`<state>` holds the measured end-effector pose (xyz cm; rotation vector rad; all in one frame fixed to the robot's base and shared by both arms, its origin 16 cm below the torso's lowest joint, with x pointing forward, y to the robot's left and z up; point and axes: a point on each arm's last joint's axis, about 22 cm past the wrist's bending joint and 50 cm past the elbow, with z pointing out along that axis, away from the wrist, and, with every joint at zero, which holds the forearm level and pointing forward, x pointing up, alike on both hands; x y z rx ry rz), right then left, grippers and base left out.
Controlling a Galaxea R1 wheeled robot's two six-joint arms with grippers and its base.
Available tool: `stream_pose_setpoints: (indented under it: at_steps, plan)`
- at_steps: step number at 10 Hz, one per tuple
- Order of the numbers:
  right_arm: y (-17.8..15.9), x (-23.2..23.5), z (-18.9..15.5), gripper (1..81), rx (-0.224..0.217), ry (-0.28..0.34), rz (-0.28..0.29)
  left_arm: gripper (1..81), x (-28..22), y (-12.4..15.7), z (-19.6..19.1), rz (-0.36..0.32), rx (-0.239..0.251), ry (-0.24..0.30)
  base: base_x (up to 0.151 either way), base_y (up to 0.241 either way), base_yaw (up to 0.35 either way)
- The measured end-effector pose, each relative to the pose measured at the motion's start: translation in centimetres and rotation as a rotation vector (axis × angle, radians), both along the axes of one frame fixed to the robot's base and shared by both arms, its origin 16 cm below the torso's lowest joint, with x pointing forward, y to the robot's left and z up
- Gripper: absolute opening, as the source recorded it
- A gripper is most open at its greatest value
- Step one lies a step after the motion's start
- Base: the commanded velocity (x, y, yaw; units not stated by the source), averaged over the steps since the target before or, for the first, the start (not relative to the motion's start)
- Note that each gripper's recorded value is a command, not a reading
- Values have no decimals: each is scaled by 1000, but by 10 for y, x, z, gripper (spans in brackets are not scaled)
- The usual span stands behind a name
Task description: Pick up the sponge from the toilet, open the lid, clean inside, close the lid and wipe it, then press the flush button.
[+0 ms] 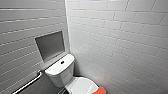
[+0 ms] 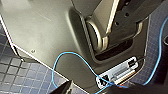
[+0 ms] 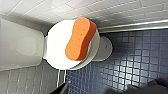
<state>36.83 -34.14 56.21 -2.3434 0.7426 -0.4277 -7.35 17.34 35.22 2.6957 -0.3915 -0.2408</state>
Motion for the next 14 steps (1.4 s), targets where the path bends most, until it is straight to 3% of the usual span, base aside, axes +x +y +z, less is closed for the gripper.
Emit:
stream_pose_setpoints:
  at_steps: [3, 7, 10, 14]
  plan:
    - [2, 48, 2, 811, -2, -49, 15, 811, 7, -2, -16, 0, -1, 4, 0, 0, 0]
    - [13, 85, -44, 811, 13, 7, 35, 811, -12, -3, -35, 0, -2, 89, 0, 0, 0]
    - [27, 109, -92, 811, 22, 44, 47, 811, -29, -19, -48, 5, -21, 151, 0, 0, 0]
    - [52, 148, -134, 811, 44, 58, 23, 811, -11, -21, -82, 5, -25, 135, 0, 0, 0]
